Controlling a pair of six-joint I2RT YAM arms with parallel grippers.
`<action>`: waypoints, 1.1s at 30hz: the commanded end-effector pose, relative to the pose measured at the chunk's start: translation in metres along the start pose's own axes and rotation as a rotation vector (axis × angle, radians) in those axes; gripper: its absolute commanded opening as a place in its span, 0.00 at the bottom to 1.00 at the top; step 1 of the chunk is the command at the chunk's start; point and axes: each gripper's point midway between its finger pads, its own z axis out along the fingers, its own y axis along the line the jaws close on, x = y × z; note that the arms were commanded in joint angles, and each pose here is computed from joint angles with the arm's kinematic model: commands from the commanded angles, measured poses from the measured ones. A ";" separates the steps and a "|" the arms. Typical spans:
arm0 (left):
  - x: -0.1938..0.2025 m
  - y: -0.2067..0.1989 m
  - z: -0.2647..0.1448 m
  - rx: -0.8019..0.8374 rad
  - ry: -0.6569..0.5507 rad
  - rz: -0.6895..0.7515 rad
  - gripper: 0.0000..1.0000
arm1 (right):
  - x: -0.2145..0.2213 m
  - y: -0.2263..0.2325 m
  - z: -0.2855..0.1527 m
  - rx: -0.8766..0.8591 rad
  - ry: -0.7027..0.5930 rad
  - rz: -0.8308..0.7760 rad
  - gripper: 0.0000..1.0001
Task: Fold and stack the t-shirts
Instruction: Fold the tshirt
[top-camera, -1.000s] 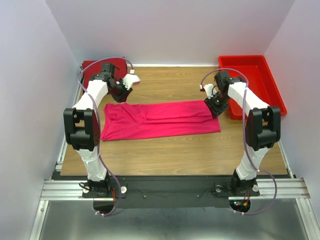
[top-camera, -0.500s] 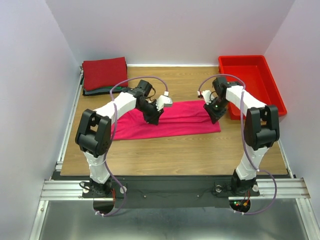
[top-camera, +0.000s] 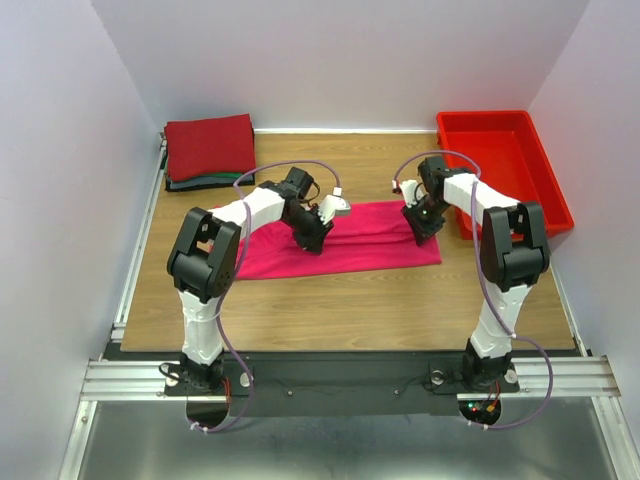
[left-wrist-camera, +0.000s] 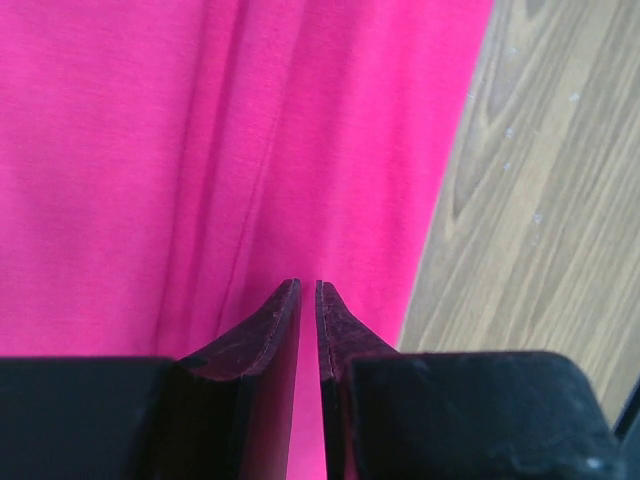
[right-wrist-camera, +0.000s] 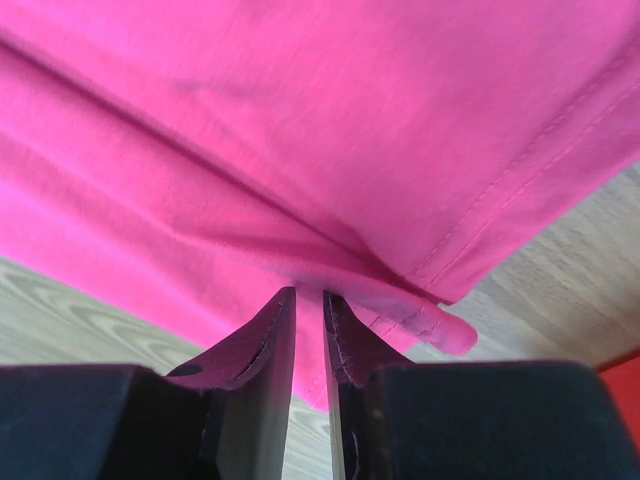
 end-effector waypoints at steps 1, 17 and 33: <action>-0.018 0.009 -0.012 -0.050 -0.051 0.008 0.23 | -0.027 -0.010 -0.018 0.060 -0.102 0.050 0.23; -0.006 0.064 -0.031 -0.169 -0.108 -0.182 0.27 | -0.024 -0.033 -0.009 0.100 -0.082 0.230 0.34; -0.025 0.033 -0.065 -0.128 -0.172 -0.122 0.32 | -0.068 0.028 0.001 -0.319 -0.200 0.155 0.31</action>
